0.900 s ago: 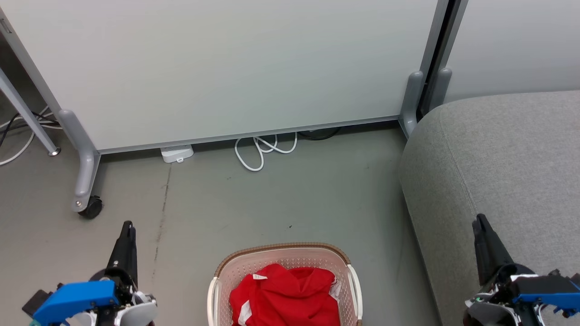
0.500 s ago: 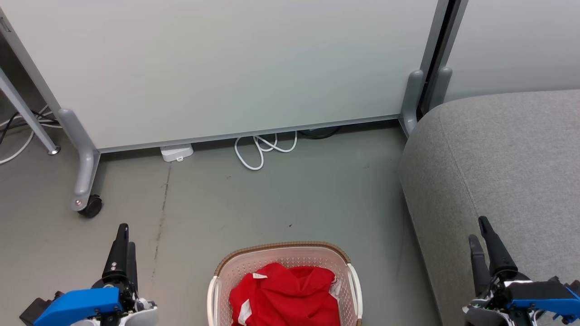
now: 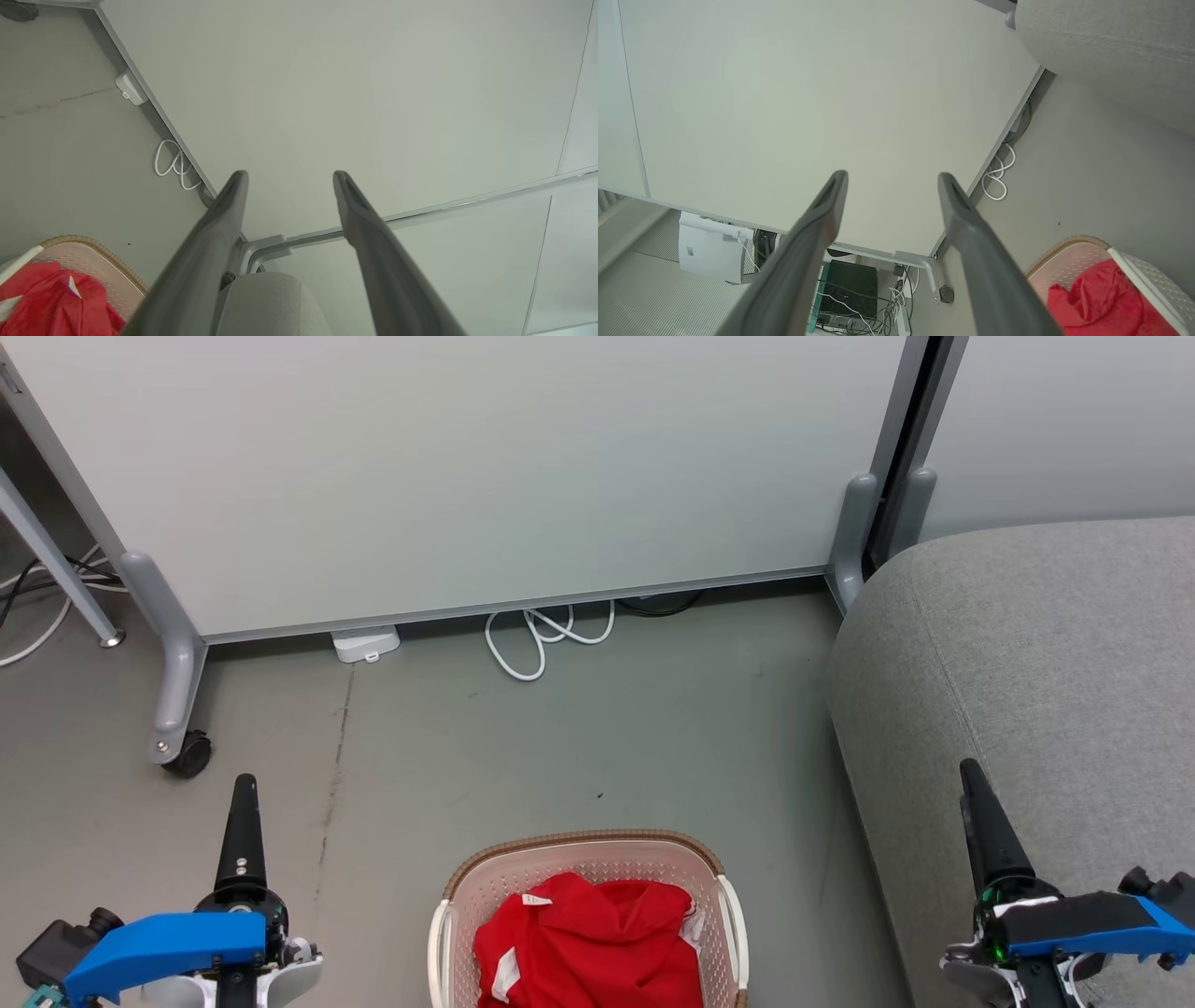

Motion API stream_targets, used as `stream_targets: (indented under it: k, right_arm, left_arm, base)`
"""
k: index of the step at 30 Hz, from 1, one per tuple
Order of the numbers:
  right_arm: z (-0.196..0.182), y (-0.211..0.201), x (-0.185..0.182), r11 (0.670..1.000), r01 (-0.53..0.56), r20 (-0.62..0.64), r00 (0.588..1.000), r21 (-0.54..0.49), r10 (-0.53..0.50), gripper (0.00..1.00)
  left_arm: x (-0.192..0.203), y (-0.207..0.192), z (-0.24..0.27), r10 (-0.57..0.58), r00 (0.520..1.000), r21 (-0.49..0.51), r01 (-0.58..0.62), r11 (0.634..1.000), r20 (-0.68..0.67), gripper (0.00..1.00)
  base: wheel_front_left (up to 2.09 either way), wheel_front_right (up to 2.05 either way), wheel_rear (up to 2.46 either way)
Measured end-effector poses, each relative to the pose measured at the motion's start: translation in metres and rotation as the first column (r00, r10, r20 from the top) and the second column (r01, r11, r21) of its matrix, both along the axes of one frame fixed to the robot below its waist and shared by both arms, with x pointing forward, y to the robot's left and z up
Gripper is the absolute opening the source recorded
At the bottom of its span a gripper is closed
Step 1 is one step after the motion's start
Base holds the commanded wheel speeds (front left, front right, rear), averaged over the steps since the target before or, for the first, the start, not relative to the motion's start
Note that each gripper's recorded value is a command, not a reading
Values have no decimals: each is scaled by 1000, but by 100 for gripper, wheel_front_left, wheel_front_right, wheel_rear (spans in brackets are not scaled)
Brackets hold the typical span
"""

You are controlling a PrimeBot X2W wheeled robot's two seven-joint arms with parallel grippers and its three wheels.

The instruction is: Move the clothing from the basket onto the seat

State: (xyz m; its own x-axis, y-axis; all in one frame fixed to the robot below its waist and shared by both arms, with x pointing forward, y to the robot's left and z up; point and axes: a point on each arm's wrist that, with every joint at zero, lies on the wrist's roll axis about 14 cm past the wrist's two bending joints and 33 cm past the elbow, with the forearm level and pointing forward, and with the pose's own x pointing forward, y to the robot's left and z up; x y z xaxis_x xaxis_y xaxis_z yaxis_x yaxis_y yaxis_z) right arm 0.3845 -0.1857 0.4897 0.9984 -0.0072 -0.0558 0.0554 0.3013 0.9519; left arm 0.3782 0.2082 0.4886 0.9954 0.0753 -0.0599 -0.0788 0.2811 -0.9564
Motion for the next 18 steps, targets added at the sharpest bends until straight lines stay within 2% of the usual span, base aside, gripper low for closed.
stream_targets:
  k: [4,9,14,18]
  right_arm:
    - [2,4,1,996,-15,7,1000,-87,16,100]
    - [6,8,2,981,-27,19,999,-192,31,100]
    - [12,11,5,954,-31,40,998,-298,45,100]
    - [15,16,6,925,-39,50,997,-378,62,100]
  left_arm:
    - [1,0,3,-4,1000,102,4,995,3,100]
    - [2,-6,9,-25,1000,247,23,969,2,100]
    - [3,-11,11,-38,999,370,37,928,-6,100]
    - [4,-16,11,-57,998,469,58,881,-17,100]
  base:
    - [0,0,0]
    - [0,0,0]
    - [0,0,0]
    - [0,0,0]
